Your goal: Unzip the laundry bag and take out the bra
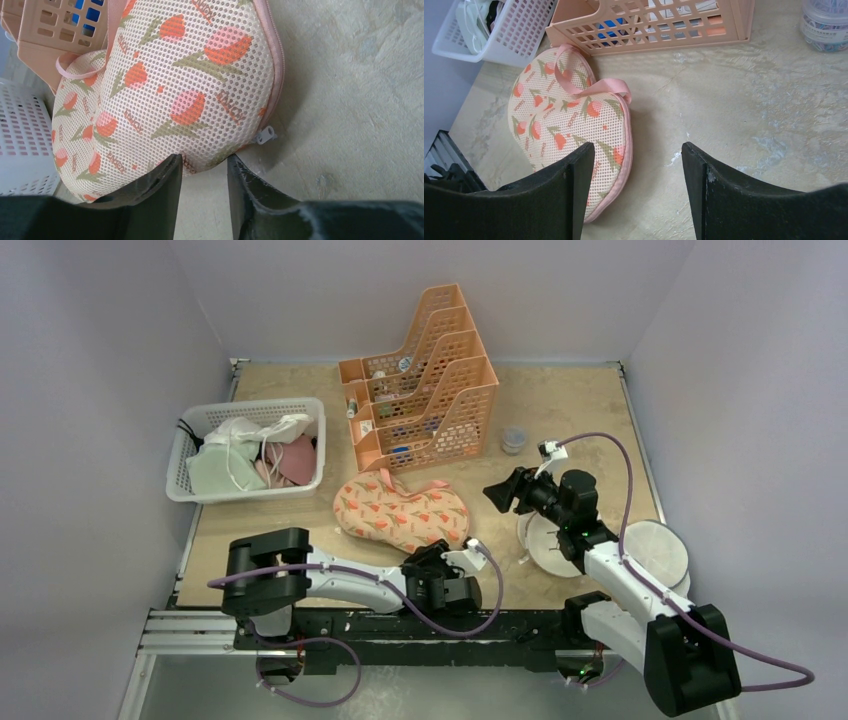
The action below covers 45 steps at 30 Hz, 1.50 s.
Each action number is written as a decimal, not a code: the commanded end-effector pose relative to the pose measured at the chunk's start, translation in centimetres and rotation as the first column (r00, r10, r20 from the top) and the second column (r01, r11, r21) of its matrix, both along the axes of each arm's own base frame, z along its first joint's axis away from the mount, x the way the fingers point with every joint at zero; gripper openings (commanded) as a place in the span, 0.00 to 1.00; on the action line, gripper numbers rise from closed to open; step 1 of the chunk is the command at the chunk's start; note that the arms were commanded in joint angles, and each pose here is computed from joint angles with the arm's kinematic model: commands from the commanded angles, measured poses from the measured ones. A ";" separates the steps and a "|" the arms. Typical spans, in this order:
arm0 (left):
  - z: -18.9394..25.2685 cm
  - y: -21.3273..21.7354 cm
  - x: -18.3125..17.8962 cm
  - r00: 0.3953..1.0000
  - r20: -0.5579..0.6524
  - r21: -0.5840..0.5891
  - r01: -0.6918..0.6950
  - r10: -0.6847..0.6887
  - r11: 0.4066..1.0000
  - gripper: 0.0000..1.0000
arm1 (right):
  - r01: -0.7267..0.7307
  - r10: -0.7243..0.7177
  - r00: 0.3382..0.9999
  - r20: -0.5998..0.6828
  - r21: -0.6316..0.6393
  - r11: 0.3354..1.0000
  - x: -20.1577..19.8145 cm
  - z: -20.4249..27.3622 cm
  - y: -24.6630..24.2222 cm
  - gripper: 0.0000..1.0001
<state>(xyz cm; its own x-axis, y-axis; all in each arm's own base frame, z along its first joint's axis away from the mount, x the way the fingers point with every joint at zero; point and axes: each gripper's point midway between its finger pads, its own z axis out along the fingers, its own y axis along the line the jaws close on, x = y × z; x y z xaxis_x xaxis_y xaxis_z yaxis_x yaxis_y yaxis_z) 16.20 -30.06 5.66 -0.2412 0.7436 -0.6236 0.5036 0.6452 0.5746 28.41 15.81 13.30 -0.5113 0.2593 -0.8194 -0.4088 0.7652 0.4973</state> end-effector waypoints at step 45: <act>6.4 4.5 6.9 0.894 -0.348 -0.626 -0.445 0.280 0.641 0.00 | -0.353 0.381 0.919 0.104 -0.220 0.909 -5.1 -0.1 18.2 0.39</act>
<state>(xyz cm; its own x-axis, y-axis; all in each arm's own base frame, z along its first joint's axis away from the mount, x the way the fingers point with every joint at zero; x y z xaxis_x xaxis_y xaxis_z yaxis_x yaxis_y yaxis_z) 22.69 -24.97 10.67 -0.5962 0.0413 -0.8017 0.2042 0.9736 -0.1017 21.53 32.73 10.49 -0.4456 -0.1812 -0.8767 -0.7786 0.5618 0.2796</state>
